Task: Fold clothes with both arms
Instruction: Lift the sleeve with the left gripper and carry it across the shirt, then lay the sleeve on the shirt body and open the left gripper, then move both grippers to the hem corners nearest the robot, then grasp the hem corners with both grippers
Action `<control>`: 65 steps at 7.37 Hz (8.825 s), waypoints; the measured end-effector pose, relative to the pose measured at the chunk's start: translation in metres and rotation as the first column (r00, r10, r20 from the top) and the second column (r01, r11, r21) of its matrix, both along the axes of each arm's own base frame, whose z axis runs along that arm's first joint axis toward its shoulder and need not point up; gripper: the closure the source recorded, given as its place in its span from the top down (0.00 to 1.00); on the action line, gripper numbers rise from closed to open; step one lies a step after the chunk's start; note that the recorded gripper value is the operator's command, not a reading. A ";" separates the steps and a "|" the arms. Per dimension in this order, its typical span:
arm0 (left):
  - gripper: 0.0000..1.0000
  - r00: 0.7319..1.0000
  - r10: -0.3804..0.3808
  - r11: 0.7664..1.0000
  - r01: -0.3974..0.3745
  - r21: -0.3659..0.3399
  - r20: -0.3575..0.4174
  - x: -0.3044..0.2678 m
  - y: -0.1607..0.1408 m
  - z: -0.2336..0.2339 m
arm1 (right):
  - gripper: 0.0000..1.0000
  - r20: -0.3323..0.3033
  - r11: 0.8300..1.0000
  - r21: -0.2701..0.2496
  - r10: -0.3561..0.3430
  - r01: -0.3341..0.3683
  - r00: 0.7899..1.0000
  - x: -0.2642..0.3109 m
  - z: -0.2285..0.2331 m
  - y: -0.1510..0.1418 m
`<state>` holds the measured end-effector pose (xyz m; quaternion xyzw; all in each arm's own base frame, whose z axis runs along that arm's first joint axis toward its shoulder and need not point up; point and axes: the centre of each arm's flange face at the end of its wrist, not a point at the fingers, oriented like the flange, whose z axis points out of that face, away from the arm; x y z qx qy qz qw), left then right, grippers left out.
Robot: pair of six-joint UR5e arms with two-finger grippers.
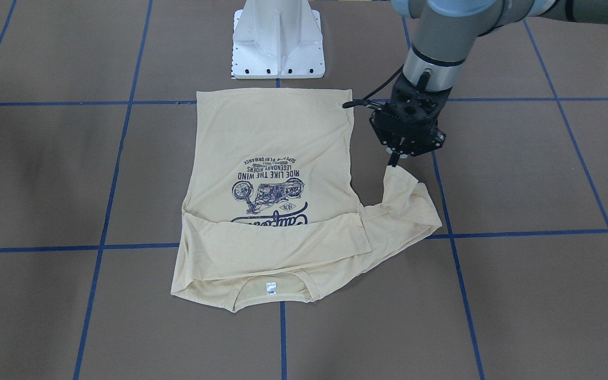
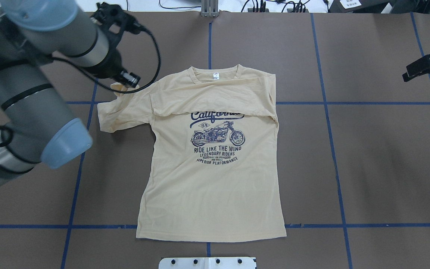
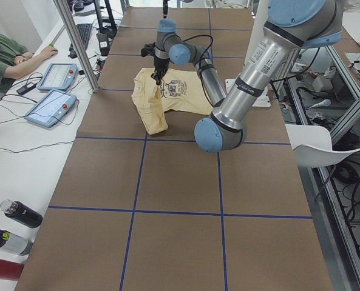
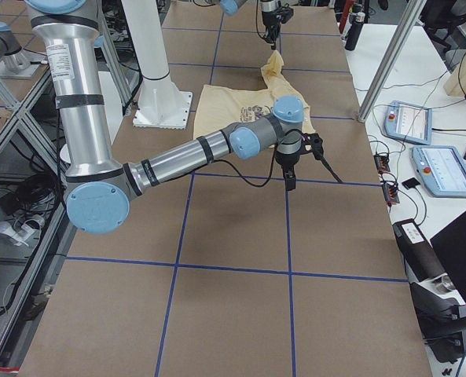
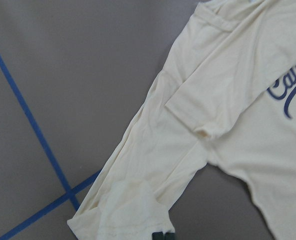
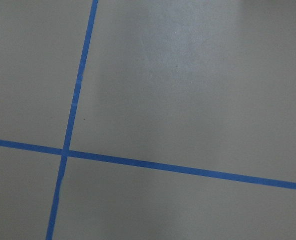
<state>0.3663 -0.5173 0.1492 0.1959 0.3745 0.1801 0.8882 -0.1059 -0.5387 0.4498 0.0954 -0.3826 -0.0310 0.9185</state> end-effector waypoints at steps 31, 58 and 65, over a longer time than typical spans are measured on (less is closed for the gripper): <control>0.52 0.974 -0.185 0.886 0.109 -0.451 -0.128 0.131 0.310 0.159 | 1.00 0.057 0.952 -0.195 0.253 -0.238 0.966 -0.287 -0.142 0.282; 0.00 0.983 -0.148 0.883 0.081 -0.463 -0.110 0.144 0.327 0.165 | 0.49 -0.005 0.945 -0.167 0.285 -0.282 0.958 -0.382 -0.099 0.401; 0.00 0.982 -0.148 0.883 0.078 -0.462 -0.118 0.141 0.327 0.161 | 0.26 0.061 0.940 -0.155 0.316 -0.304 0.947 -0.396 -0.090 0.403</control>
